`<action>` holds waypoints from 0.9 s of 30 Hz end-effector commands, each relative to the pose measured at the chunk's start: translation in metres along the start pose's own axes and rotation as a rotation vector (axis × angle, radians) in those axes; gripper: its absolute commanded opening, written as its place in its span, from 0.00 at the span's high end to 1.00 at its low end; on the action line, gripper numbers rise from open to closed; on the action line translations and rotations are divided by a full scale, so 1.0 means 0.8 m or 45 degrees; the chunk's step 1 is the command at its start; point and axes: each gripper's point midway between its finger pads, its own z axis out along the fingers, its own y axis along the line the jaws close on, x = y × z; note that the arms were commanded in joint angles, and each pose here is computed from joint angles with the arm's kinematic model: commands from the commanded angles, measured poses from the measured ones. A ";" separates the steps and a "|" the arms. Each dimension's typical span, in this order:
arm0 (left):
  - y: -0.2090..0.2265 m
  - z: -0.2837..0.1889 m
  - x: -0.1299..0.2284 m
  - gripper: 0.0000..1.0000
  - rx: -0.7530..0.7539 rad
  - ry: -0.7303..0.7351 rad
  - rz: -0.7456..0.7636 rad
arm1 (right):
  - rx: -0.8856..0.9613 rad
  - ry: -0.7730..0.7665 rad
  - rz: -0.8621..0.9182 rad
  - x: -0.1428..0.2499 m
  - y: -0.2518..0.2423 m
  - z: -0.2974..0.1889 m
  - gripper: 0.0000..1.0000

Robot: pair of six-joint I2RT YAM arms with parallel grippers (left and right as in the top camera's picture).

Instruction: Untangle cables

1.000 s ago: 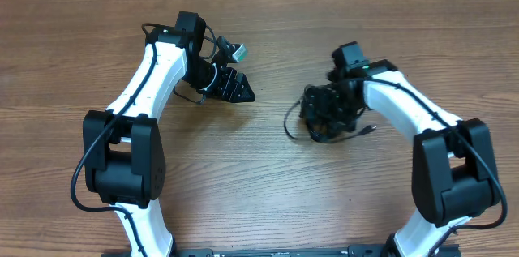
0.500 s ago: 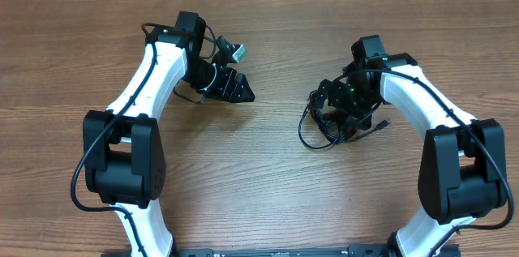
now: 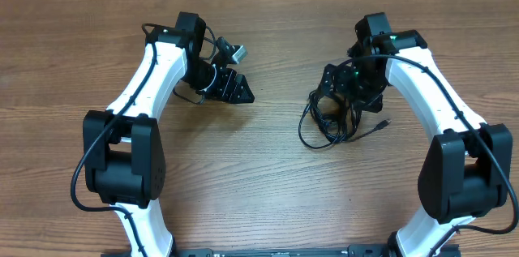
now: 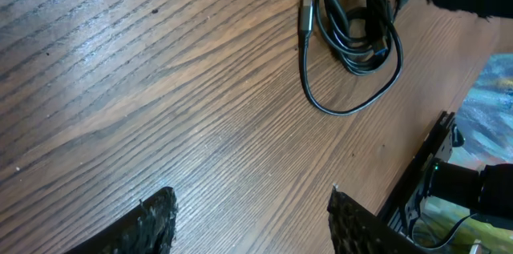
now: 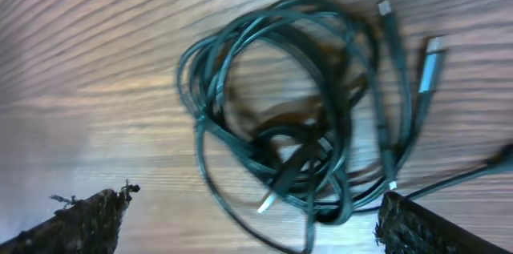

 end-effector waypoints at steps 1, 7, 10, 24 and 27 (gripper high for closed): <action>0.000 0.002 0.001 0.39 0.001 0.009 -0.010 | 0.119 -0.029 0.048 0.002 -0.029 0.014 0.00; 0.000 0.002 0.001 0.39 0.001 0.008 -0.010 | 0.074 0.001 0.054 0.016 -0.035 0.047 0.00; 0.000 0.002 0.000 0.39 0.000 0.006 -0.008 | 0.040 0.008 0.055 0.020 -0.033 0.056 0.00; 0.000 0.002 -0.001 0.39 -0.001 0.001 -0.004 | 0.040 0.007 0.087 0.032 -0.048 0.086 0.41; 0.000 0.002 -0.001 0.39 -0.001 0.001 -0.004 | 0.038 0.002 0.085 0.034 -0.051 0.093 0.56</action>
